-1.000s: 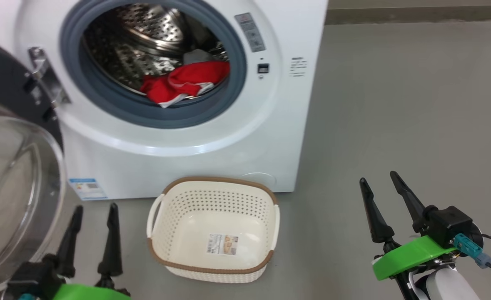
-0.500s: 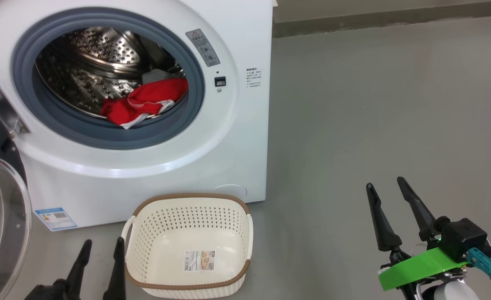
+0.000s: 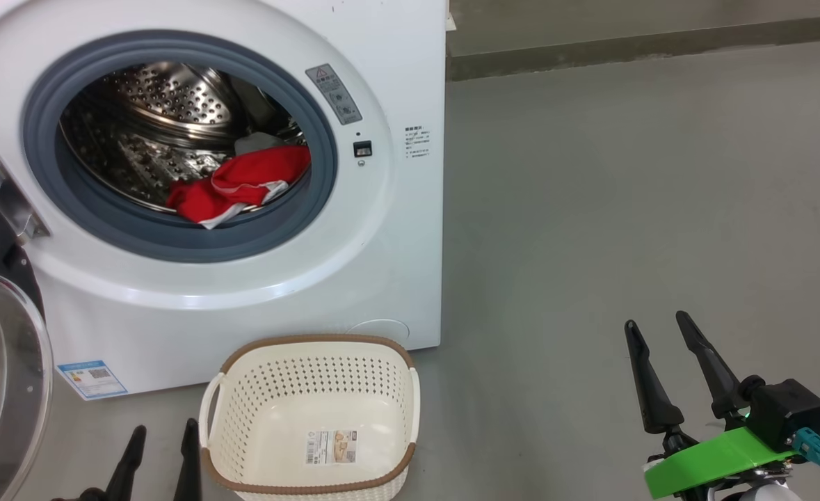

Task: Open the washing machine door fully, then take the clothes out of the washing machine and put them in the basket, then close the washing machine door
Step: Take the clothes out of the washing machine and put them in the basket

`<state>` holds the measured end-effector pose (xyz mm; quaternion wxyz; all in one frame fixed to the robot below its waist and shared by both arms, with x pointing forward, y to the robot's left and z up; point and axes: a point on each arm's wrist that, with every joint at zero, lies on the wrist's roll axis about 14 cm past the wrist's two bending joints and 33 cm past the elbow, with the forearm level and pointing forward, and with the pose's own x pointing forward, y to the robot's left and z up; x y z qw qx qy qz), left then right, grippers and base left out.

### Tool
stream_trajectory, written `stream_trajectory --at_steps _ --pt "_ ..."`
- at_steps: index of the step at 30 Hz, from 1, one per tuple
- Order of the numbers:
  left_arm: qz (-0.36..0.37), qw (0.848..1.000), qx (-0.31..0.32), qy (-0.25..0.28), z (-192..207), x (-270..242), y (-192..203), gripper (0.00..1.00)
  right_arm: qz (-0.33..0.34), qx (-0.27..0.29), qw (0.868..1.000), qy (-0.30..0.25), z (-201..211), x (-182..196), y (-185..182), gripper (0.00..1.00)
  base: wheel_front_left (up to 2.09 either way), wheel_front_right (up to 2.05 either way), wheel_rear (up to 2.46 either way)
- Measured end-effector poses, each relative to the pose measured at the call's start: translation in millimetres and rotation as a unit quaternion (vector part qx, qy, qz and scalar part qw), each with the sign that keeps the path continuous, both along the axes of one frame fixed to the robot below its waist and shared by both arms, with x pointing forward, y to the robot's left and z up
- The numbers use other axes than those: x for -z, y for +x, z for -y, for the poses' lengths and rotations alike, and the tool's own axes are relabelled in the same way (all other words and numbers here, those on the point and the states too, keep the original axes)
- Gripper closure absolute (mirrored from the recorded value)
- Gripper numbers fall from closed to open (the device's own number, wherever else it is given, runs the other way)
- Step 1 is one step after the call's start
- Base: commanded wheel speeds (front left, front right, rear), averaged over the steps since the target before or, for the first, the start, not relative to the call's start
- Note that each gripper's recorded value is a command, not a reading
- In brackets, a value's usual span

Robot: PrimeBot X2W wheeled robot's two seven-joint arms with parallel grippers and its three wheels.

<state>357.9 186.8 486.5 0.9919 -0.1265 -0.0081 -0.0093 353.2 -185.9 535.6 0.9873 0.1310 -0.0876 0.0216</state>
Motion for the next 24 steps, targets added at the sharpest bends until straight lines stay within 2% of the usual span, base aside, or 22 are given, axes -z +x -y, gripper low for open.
stream_trajectory --at_steps 18,24 --pt "-0.003 1.0 -0.016 0.007 -9.4 2.3 -5.6 0.0 0.0 -0.003 1.0 -0.004 -0.1 -0.4 -0.5 0.0 0.01 -0.01 0.0" --pt "-0.006 1.0 -0.018 0.013 -9.9 4.4 -5.4 0.0 -0.002 -0.003 1.0 -0.001 0.0 1.2 -1.4 0.0 0.69 -0.69 0.0"
